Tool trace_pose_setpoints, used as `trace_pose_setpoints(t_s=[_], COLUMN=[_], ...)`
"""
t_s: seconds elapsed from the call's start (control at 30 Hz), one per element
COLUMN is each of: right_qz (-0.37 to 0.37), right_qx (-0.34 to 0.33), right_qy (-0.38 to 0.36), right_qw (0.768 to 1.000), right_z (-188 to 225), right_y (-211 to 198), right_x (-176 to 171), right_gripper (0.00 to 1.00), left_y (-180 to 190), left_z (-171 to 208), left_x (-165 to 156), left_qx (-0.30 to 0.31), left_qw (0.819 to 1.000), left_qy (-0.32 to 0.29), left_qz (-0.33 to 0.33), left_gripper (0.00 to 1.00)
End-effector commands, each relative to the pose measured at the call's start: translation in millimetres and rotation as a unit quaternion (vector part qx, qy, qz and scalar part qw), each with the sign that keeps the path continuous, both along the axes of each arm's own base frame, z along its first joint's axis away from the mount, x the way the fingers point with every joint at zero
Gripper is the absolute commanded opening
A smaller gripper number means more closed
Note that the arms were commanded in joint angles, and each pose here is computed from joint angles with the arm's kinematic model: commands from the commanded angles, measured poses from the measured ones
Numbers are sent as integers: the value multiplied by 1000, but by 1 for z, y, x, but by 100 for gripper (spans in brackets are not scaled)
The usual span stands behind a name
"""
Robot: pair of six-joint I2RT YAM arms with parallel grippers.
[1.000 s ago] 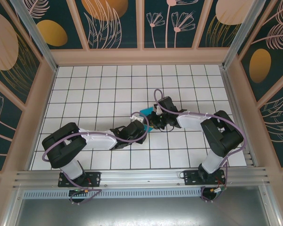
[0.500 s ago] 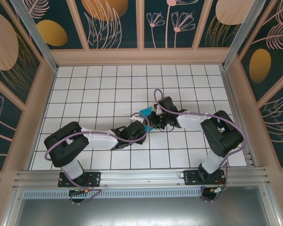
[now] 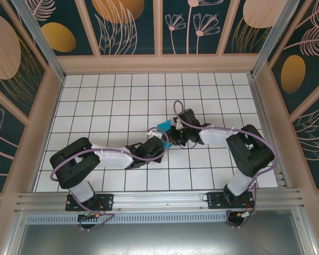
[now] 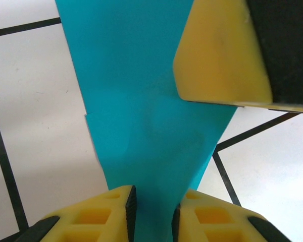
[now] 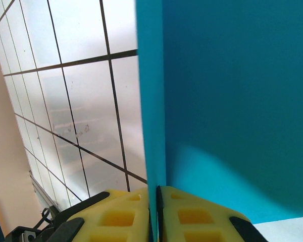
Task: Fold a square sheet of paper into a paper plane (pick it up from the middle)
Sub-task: Fourth fold the wing at the center of the table.
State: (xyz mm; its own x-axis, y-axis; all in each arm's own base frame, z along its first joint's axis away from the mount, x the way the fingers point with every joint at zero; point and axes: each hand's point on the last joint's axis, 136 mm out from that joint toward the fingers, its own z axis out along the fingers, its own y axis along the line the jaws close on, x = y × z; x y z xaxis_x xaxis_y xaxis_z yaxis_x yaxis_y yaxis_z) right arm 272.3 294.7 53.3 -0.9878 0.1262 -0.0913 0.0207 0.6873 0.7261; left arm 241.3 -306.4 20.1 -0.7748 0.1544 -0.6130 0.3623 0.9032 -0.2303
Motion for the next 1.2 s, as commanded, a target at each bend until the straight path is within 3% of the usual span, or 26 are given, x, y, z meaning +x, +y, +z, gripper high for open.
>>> trace_pose_setpoints(t_s=[0.0, 0.27, 0.5, 0.63, 0.87, 1.17], right_qz=[2, 2, -7, -27, -35, -8], right_qx=[-4, -5, 2, 10, 32, 59], right_qy=[-2, -8, -65, -103, -112, -107], right_qw=[1000, 1000, 998, 994, 993, 992], right_z=[2, 5, 35, 57, 60, 49], right_y=[0, -2, -15, -32, -50, -35], right_x=[1, 2, 6, 10, 1, -20], right_gripper=[15, 19, 44, 50, 50, 34], left_y=[-3, 0, -3, -3, -7, 8], left_z=[11, 11, 11, 8, 8, -2], left_x=[4, 4, -3, -8, -16, -26], left_qx=[-8, -2, -18, -31, -73, -177], left_qw=[1000, 1000, 1000, 999, 996, 979], left_qy=[-12, -14, -9, 0, 25, 100], left_qz=[8, 10, -13, -18, -43, -7], left_gripper=[24, 11, 6, 7, 8, 11])
